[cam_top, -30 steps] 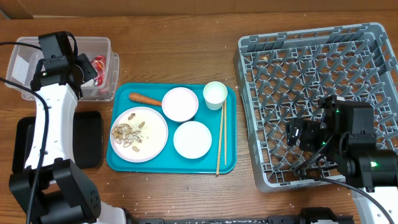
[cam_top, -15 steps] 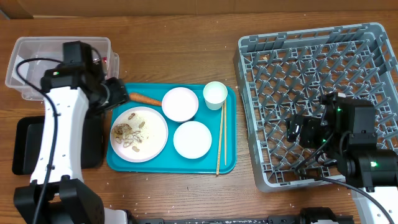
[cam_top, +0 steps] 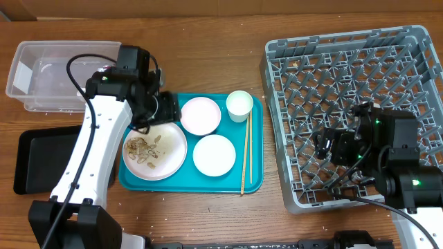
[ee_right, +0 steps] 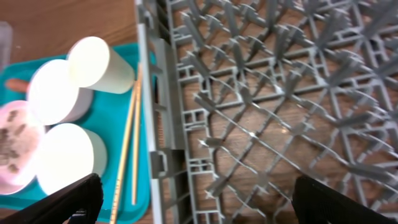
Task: Sort waste into correct bins and load items into the dishwasher
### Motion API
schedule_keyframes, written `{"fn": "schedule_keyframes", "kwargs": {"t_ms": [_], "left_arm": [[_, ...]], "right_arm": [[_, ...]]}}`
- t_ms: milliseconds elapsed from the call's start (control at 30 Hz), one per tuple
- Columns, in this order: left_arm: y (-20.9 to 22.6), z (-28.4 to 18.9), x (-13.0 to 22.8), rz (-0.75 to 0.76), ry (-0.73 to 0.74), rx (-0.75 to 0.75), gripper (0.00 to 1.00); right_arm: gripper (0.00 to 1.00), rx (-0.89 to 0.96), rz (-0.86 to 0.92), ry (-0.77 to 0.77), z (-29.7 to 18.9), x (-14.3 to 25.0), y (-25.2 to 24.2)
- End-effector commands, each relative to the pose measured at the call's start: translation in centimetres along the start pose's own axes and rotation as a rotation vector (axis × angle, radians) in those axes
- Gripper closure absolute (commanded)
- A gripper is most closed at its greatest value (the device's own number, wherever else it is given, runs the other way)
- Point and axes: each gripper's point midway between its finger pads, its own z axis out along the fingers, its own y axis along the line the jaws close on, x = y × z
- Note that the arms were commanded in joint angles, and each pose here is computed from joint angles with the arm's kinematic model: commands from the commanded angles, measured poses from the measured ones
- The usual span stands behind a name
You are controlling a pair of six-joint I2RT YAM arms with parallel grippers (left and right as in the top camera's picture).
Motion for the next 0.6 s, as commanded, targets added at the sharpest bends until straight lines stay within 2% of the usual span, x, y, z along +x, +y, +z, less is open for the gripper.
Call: {"fn": "schedule_keyframes", "kwargs": {"t_ms": [0,233,433,567], "left_arm": [[1.6,-0.9,0.7,-0.036,0.017,-0.063,0.31],[6.1,-2.0,3.2,-0.106,0.107,-0.242,0.3],[7.2,-2.3,3.1,-0.152,0.105,-0.248,0.29],[7.2,-2.3,3.1,-0.153,0.104,-0.246,0.29]], "right_arm": [[0.03,-0.09,-0.027,-0.023,-0.6,-1.4,2.2],[0.04,-0.159,-0.132,0.066,0.6,-3.8,7.0],[0.04,-0.189,-0.258,0.134,3.1,-5.6,12.5],[0.07,-0.166,-0.253,0.156,5.3,-5.6,14.2]]}}
